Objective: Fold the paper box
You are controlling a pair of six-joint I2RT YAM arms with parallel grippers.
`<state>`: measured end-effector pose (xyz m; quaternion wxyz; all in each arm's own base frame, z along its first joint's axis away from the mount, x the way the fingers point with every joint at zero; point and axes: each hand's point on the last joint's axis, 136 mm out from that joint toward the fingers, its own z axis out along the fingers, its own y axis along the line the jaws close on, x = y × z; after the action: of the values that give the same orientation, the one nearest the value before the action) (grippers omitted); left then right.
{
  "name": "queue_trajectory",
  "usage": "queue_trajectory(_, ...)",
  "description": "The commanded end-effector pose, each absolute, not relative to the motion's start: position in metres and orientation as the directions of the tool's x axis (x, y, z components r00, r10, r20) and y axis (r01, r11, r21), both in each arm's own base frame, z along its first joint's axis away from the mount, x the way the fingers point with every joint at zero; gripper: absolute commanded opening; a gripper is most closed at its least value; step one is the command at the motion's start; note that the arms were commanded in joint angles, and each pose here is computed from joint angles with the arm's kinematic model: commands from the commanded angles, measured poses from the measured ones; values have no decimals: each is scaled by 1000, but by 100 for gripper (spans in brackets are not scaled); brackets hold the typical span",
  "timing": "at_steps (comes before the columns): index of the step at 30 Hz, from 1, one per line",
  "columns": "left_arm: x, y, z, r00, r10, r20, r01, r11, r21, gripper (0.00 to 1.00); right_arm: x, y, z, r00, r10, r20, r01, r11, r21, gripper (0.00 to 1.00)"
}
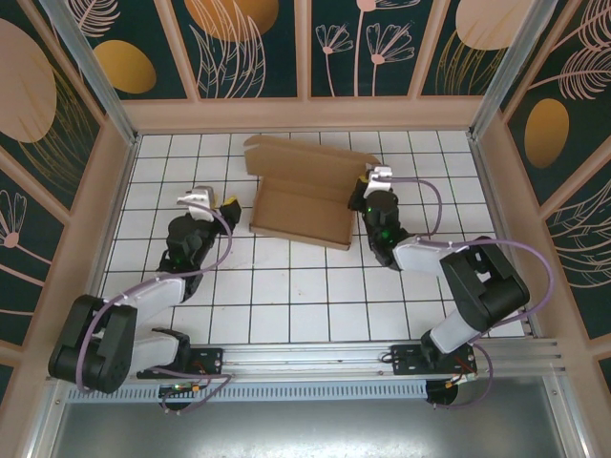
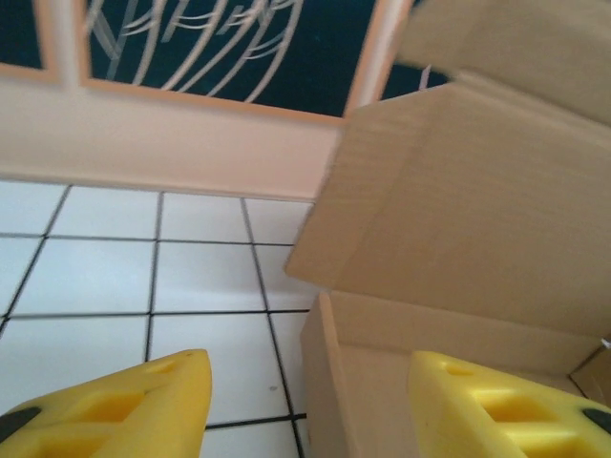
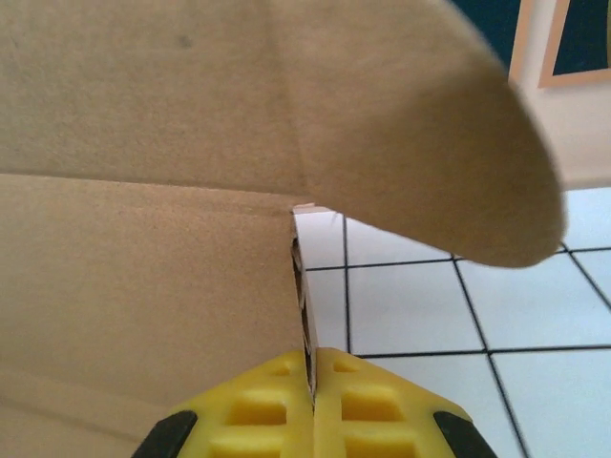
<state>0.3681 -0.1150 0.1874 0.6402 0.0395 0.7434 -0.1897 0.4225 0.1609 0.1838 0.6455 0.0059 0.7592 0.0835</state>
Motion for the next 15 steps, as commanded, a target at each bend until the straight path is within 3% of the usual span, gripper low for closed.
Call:
queue_trajectory(1,378,-141,184,-208,-45,-977,460,877,-138,58,432,161,195,-162,45,-986,-195,978,77,0)
queue_trajectory(11,442,-170,179,-212,77,-974,591,804,-65,60,444,200,182,-183,-141,-973,-562,827,-14,0)
queue_trajectory(15,463,-144,187,-204,21,-979,454,888,-76,62,450,201,181,-207,-135,-969,-560,828,4,0)
